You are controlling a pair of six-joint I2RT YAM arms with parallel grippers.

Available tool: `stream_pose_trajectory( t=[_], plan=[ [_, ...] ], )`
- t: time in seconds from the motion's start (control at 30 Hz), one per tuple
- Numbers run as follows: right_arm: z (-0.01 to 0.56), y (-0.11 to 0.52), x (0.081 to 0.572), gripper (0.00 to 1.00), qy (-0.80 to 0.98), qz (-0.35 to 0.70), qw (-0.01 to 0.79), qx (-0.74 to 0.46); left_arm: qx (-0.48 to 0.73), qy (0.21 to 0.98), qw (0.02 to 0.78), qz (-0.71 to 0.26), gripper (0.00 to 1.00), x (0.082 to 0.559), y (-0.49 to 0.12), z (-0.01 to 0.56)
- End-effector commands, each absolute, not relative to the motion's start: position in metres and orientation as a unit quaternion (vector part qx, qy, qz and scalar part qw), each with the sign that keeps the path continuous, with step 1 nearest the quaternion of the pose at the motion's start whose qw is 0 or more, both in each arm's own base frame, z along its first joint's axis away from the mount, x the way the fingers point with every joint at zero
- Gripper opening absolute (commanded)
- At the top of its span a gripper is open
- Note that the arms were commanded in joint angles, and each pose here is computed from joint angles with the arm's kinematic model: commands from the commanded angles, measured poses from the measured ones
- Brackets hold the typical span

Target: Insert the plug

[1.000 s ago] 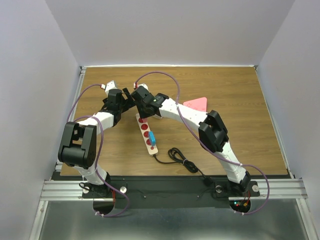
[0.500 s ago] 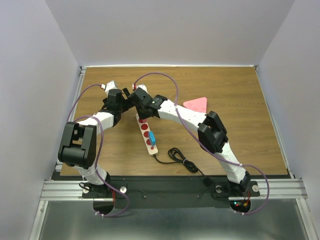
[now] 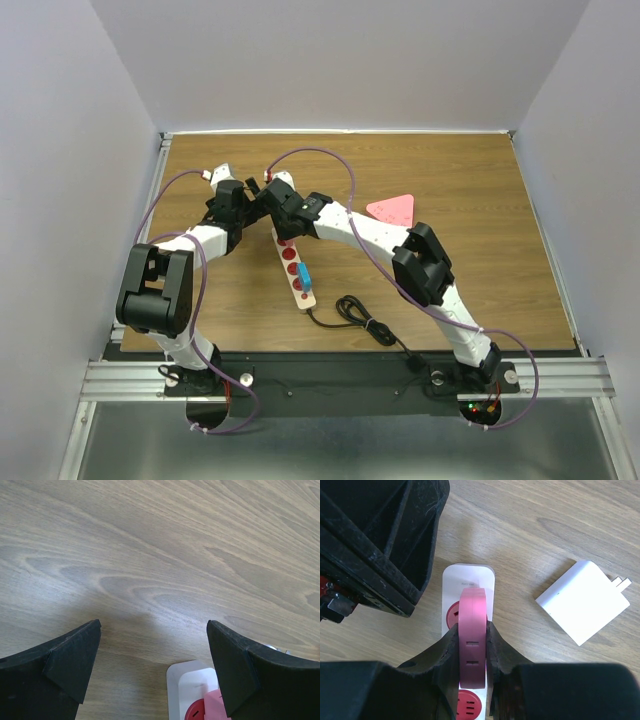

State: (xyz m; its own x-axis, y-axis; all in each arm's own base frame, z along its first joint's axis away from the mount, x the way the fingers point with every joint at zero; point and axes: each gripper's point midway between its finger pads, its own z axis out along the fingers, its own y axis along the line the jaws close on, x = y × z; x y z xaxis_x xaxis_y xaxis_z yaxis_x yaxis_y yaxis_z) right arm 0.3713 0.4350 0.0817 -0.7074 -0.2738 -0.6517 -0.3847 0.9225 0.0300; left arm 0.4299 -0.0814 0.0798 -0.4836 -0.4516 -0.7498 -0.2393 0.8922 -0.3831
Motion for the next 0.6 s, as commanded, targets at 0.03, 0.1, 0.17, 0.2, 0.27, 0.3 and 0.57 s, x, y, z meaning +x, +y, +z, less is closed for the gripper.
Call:
stream_pose_trajectory(
  t=[0.03, 0.1, 0.17, 0.2, 0.27, 0.3, 0.57],
  plan=[
    [-0.030, 0.388, 0.325, 0.01, 0.954, -0.013, 0.194, -0.228, -0.197, 0.837, 0.496, -0.123, 0.99, 0.434, -0.079, 0.101],
    [-0.028, 0.391, 0.325, 0.00, 0.954, -0.006, 0.194, -0.227, -0.196, 0.837, 0.496, -0.121, 0.99, 0.435, -0.079, 0.101],
    [-0.022, 0.396, 0.328, 0.01, 0.954, 0.006, 0.197, -0.226, -0.196, 0.838, 0.495, -0.120, 0.99, 0.434, -0.078, 0.099],
    [-0.021, 0.396, 0.328, 0.01, 0.954, 0.007, 0.198, -0.226, -0.196, 0.838, 0.495, -0.120, 0.99, 0.435, -0.078, 0.099],
    [-0.007, 0.402, 0.335, 0.00, 0.953, 0.023, 0.209, -0.221, -0.199, 0.837, 0.495, -0.120, 0.99, 0.434, -0.077, 0.099],
    [-0.003, 0.402, 0.339, 0.01, 0.953, 0.027, 0.212, -0.216, -0.199, 0.837, 0.495, -0.119, 0.99, 0.434, -0.076, 0.098],
    [0.065, 0.421, 0.367, 0.43, 0.940, 0.085, 0.269, -0.193, -0.200, 0.839, 0.491, -0.124, 0.99, 0.435, -0.075, 0.094]
  ],
)
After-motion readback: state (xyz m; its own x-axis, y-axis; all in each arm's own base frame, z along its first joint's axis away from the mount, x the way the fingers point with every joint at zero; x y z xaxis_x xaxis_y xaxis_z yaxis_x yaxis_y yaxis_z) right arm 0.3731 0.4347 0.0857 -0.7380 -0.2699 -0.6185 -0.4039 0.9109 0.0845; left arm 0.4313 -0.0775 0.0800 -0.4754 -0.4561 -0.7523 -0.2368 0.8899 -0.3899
